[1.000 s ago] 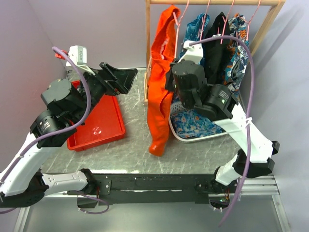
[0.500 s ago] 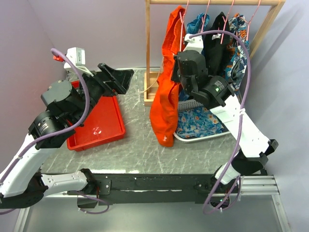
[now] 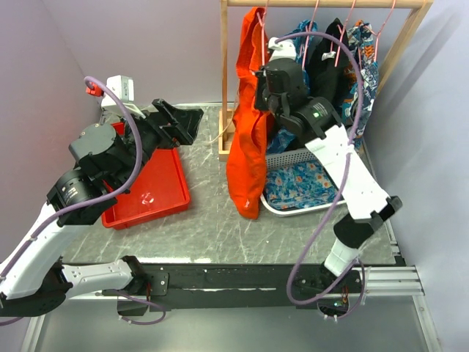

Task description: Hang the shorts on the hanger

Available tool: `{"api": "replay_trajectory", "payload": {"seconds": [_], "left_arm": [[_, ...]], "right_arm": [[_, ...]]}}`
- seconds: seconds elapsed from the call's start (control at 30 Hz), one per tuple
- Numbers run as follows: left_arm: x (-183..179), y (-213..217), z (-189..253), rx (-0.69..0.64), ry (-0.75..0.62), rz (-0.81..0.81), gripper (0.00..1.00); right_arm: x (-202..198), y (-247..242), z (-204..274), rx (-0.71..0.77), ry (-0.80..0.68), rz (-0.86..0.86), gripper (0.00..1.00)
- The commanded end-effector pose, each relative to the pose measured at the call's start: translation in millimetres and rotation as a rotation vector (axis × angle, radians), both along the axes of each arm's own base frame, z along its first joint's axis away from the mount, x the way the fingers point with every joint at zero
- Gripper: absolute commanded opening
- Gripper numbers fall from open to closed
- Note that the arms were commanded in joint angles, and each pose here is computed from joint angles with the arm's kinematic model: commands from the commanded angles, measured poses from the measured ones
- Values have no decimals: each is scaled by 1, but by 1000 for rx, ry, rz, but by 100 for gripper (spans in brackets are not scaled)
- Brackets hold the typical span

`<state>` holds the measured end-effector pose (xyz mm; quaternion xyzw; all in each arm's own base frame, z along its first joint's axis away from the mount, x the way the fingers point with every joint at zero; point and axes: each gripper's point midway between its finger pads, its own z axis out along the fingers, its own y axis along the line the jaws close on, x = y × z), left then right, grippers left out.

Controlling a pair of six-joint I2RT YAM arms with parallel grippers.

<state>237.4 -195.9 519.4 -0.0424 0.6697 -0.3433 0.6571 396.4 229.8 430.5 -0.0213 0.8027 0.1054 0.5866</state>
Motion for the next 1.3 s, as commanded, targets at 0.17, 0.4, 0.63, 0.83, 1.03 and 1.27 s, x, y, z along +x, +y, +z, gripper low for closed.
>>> {"api": "replay_trajectory", "payload": {"seconds": [0.17, 0.4, 0.63, 0.83, 1.03, 1.27], "left_arm": [[-2, 7, 8, -18, -16, 18, 97], [-2, 12, 6, -8, -10, 36, 96], [-1, 12, 4, -1, -3, 38, 97], [1, 6, -8, 20, 19, 26, 97], [3, 1, -35, 36, 62, 22, 96], [8, -11, -79, 87, 148, 10, 96]], "right_arm": [[30, 6, 29, 53, -93, 23, 0], [46, -1, 26, 70, -81, 9, 0], [53, 2, 11, 69, -53, 11, 0], [56, 3, 2, 70, -32, 9, 0], [52, 0, 0, 91, -33, 1, 4], [37, 0, 2, 134, -23, 26, 55]]}}
